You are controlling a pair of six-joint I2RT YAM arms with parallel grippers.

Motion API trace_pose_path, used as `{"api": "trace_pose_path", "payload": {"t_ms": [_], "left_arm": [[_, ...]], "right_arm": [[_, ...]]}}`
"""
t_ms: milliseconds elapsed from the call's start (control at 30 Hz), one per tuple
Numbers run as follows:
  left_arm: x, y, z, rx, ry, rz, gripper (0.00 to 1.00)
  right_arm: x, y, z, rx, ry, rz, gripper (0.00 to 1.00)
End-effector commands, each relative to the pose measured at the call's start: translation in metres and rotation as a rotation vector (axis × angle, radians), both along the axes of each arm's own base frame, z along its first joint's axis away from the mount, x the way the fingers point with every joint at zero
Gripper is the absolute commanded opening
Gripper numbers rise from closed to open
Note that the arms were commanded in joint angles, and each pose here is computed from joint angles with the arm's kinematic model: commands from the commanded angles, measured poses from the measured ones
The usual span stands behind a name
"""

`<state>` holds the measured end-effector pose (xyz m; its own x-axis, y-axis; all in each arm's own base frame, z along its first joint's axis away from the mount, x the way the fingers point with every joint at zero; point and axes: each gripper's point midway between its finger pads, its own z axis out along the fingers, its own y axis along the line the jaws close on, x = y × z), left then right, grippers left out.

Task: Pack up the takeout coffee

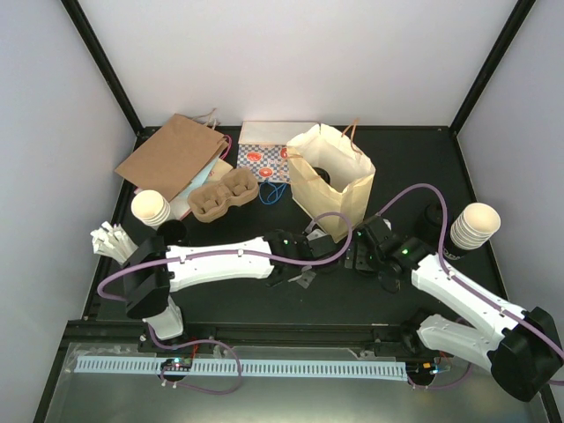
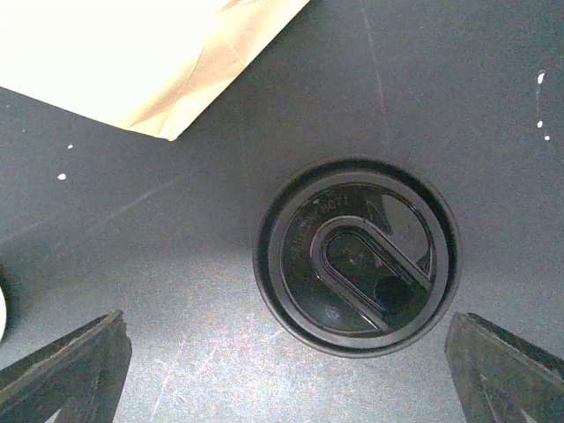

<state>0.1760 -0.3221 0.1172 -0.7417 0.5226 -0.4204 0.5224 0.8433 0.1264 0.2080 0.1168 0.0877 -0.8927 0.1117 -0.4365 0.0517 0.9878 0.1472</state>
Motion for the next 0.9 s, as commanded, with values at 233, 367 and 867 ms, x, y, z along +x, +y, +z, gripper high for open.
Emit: {"api": "trace_pose_path", "payload": {"t_ms": [233,367,867], "left_arm": [[-0.005,-0.011,0.018,0.001,0.05,-0.035,0.07],[-0.004,-0.016,0.014,0.011,0.055,-0.04,0.09],[-0.013,-0.035,0.034,-0.126,0.086,-0.085,0.36]], "right_arm": [[0.007,-0.004,-0.011,-0.045,0.017,-0.027,1.0],[0.008,-0.005,-0.017,-0.066,0.035,-0.032,1.0],[0.019,-0.019,-0.035,-0.112,0.08,-0.08,0.98]]}}
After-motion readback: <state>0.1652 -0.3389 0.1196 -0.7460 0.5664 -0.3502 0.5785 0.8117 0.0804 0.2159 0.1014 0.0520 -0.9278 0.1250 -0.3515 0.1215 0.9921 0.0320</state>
